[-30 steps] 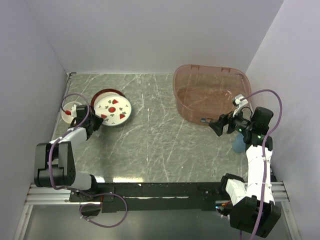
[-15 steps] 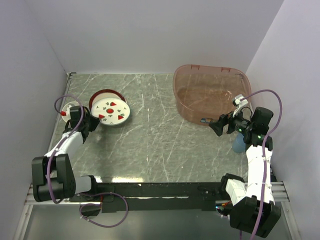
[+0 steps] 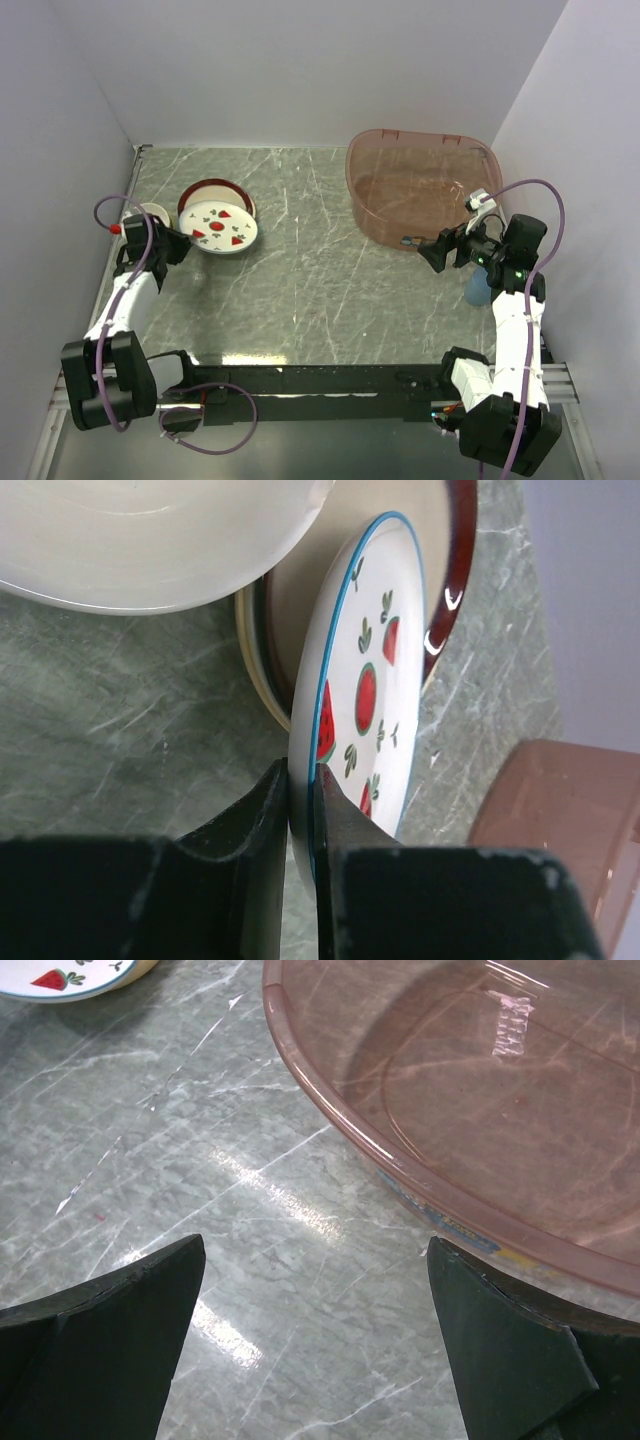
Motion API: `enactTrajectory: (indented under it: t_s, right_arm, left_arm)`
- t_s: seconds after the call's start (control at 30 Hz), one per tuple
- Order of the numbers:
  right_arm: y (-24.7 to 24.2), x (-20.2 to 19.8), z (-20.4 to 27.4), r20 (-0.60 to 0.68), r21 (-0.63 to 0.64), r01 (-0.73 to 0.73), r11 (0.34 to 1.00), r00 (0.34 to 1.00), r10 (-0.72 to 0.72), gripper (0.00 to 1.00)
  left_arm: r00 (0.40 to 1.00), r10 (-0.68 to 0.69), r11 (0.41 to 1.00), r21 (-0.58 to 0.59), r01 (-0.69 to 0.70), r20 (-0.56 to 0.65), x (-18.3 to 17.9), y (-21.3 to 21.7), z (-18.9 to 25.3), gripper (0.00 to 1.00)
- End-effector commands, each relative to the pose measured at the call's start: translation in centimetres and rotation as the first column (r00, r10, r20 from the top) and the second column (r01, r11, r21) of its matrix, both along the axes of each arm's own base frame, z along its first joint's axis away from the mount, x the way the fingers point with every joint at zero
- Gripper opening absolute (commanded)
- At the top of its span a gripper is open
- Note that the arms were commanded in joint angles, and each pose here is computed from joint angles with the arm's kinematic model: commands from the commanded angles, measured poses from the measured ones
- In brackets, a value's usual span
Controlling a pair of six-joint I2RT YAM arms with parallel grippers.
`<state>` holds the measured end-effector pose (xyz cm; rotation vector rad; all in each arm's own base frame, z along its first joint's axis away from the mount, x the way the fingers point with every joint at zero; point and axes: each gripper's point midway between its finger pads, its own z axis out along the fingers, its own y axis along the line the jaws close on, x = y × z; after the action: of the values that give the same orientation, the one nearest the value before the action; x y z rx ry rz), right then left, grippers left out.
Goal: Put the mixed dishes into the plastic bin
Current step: Pick up the plate at the center of the board.
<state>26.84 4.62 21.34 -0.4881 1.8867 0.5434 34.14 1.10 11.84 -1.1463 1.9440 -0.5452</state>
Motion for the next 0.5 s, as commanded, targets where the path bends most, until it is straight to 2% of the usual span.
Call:
enactTrajectory:
  t_s: [0.0,0.47]
  right_arm:
    - [0.2,0.3,2.5,0.083,-0.027,-0.016,1.000,0.996,0.018,1.00]
    - [0.1,0.4,2.2,0.081,-0.026,-0.014,1.000,0.997,0.016,1.00]
  left_arm:
    - [0.976,-0.054,0.997,-0.040,0.063,0.211,1.8,-0.5,6.3,0.01]
    - [0.910,-0.117,0.982,-0.092,0.166,0.397,1.1,-1.5,11.3,0.01]
